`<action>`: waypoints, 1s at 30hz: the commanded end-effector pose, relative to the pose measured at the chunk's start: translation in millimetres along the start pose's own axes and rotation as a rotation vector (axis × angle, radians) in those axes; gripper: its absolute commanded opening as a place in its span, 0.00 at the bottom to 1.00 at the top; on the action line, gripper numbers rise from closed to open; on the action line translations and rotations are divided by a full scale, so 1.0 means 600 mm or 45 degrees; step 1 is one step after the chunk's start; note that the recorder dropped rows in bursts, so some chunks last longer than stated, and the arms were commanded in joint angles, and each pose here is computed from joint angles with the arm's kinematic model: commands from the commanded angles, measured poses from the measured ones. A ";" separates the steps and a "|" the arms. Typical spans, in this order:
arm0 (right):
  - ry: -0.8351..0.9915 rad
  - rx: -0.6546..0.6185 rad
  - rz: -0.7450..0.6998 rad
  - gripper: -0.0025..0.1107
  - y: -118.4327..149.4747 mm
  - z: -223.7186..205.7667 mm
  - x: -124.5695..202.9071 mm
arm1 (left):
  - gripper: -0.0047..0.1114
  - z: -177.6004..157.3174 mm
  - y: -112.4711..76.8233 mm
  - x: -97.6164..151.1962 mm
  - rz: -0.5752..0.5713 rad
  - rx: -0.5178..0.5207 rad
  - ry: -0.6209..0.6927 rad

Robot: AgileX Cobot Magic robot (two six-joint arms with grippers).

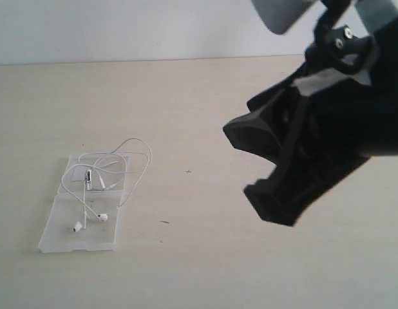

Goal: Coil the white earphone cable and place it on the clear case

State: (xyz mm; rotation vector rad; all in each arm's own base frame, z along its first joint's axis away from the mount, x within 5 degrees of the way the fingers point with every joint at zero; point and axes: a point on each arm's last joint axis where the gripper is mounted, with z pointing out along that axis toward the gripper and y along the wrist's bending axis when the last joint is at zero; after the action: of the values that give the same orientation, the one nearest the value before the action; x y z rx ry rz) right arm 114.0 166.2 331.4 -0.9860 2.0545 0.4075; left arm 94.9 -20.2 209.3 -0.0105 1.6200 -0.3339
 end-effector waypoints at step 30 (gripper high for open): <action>-0.112 -0.043 0.042 0.33 0.000 -0.019 0.013 | 0.04 -0.002 0.000 0.001 0.003 0.001 -0.001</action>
State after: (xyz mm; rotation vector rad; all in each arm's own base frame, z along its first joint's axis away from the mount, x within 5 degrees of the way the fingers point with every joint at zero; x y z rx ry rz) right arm 104.8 154.0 327.5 -0.9483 2.0481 0.4651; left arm 94.9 -20.3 208.9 -0.0106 1.6238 -0.3337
